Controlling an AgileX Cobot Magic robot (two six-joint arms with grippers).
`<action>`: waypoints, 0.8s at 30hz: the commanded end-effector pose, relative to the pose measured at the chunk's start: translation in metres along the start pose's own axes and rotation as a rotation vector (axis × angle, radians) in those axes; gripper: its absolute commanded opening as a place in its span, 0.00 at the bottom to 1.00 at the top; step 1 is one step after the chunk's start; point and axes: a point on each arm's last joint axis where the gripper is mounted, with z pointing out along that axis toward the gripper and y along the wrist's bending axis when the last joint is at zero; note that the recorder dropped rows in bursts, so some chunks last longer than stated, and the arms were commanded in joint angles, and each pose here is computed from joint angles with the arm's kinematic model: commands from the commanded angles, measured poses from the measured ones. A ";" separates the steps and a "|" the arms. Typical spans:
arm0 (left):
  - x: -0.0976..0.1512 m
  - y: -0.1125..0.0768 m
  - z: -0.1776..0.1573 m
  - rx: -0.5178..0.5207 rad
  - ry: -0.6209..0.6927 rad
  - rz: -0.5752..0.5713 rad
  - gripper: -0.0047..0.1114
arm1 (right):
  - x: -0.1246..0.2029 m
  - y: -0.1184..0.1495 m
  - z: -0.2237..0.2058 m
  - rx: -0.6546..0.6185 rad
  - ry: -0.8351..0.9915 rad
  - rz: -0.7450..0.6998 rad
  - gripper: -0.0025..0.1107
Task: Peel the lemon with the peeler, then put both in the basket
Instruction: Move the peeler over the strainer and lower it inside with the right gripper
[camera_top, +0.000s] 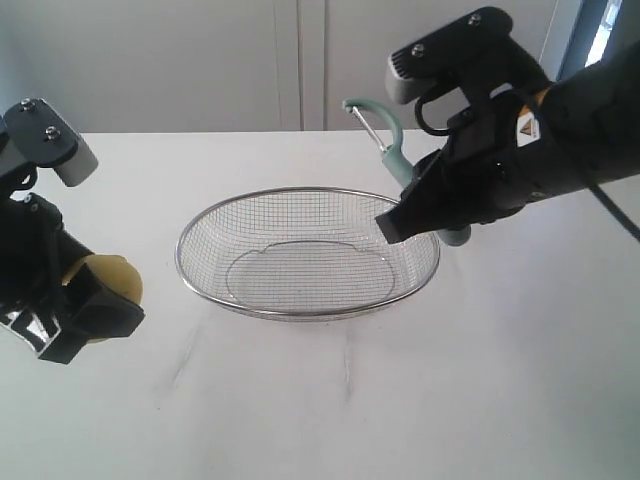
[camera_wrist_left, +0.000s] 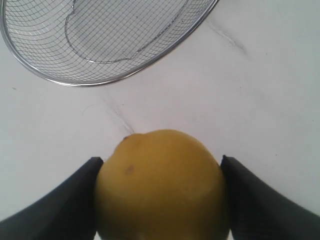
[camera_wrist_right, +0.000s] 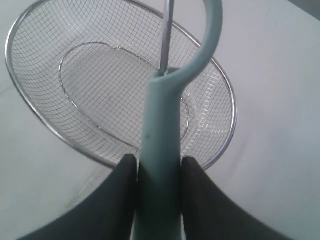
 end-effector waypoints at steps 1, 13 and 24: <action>-0.002 -0.001 -0.003 0.001 -0.018 0.003 0.04 | -0.011 -0.001 0.024 0.011 -0.082 -0.042 0.02; -0.003 -0.002 -0.003 0.006 -0.022 -0.004 0.04 | 0.001 0.007 0.098 -0.015 -0.032 -0.147 0.02; -0.004 -0.004 -0.003 0.024 -0.037 -0.028 0.04 | 0.017 0.014 0.151 -0.034 -0.042 -0.327 0.02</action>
